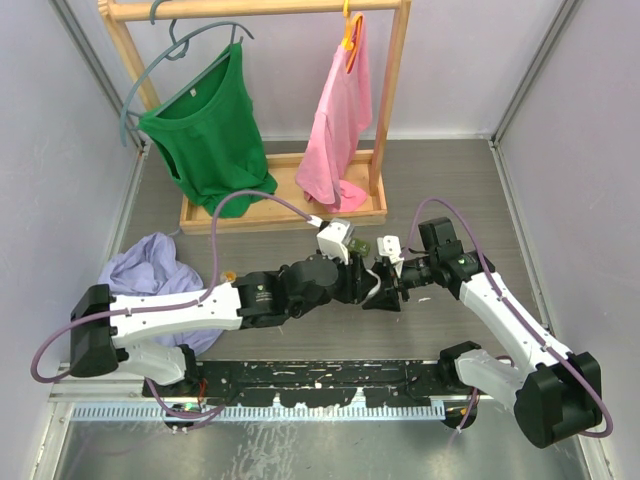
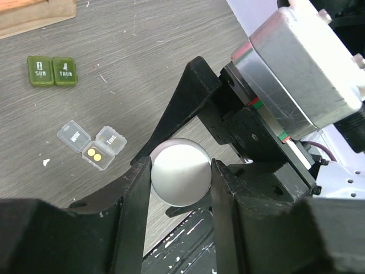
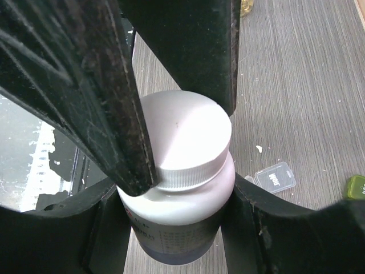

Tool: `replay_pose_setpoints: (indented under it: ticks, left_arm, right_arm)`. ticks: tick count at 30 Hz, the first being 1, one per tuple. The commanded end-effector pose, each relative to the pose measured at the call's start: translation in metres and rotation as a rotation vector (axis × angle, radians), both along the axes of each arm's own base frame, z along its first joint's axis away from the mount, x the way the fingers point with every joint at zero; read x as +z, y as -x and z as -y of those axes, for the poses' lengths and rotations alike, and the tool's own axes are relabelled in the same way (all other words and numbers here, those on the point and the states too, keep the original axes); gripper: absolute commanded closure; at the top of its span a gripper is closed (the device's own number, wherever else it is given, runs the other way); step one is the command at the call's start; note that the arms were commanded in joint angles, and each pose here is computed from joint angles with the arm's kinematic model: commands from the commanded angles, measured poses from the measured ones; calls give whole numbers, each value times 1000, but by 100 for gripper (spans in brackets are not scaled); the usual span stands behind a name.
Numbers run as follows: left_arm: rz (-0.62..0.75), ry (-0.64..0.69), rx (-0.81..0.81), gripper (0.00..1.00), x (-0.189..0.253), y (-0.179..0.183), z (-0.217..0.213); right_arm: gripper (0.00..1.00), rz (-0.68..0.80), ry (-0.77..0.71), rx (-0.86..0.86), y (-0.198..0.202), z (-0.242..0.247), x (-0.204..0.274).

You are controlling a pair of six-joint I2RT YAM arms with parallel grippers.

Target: Sort the pills into containers

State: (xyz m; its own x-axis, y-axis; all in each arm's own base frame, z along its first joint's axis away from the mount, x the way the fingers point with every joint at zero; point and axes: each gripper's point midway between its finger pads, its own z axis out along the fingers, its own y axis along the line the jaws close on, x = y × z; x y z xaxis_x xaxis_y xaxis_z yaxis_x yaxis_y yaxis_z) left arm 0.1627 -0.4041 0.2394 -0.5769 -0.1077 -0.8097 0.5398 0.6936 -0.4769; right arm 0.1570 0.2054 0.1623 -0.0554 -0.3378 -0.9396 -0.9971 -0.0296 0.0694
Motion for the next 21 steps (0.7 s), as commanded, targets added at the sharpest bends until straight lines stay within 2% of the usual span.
replay_pose_setpoints:
  ticks: [1, 4, 6, 12, 17, 21]
  left_arm:
    - [33, 14, -1, 65, 17, -2, 2]
    - [57, 1, -39, 79, 17, 2, 2]
    - [112, -9, -105, 81, 17, 6, 3]
    - [475, 3, -503, 88, 5, 32, 9]
    - [508, 29, -761, 90, -7, 31, 1]
    - [557, 18, -870, 91, -14, 26, -3]
  right_arm:
    - [85, 61, -42, 14, -6, -4, 19]
    - [85, 59, -42, 15, -6, -4, 19]
    - [85, 58, -43, 16, -6, -5, 19]
    - [85, 52, -50, 22, -5, -5, 19]
    - [85, 49, -51, 22, -4, -5, 19]
    - [85, 47, -51, 23, -4, -5, 19]
